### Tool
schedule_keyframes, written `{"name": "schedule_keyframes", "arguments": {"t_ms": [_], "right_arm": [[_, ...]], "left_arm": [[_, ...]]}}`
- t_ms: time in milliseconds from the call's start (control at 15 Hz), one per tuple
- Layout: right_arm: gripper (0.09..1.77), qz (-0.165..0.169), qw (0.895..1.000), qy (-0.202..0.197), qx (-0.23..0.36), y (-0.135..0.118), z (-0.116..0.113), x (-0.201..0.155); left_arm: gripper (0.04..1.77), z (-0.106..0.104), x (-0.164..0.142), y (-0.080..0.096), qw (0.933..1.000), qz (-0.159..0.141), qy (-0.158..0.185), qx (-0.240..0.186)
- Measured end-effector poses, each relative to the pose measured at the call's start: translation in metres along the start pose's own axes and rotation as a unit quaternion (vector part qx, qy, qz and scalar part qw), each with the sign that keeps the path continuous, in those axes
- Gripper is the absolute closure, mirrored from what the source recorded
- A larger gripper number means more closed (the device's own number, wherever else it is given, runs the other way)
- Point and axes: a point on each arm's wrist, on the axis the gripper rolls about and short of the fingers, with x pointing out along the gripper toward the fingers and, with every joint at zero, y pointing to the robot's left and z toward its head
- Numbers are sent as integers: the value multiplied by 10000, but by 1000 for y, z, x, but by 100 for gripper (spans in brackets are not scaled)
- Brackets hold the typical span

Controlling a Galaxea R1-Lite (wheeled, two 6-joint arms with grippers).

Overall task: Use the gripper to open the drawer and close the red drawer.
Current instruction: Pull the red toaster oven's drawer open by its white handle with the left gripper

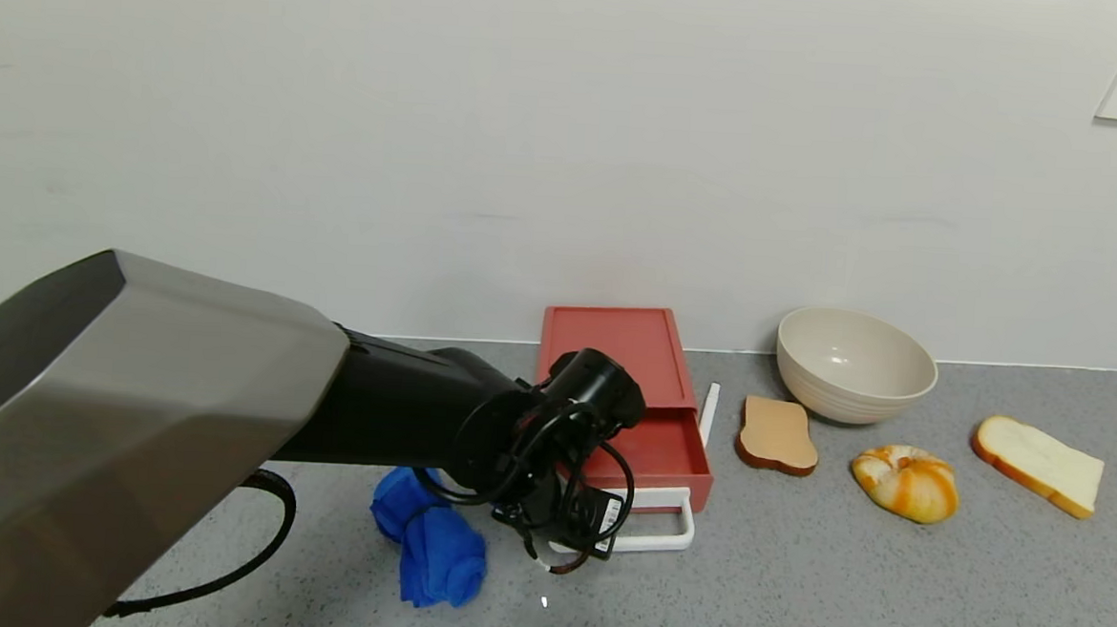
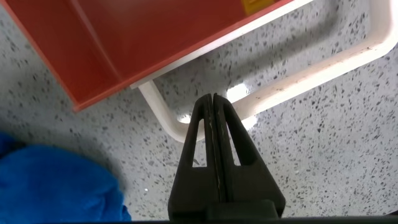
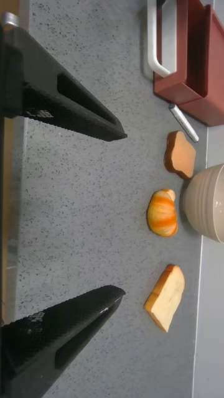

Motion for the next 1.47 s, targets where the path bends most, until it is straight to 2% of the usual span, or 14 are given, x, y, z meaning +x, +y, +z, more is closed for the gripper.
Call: {"name": "schedule_keyframes", "arguments": {"t_ms": [267,600,1467], "right_arm": [[15,-4,10000,0,0,0,0,0],[15,-4,10000,0,0,0,0,0],[15,-2,10000,0,-2,0,0,0]], "left_arm": [[170,-11,-5,-8,9999,-32,97,-43],[170,-19,-8,-11,9999,51,118,-98],[170,-42,-10,-24,9992,26,351,-166]]}}
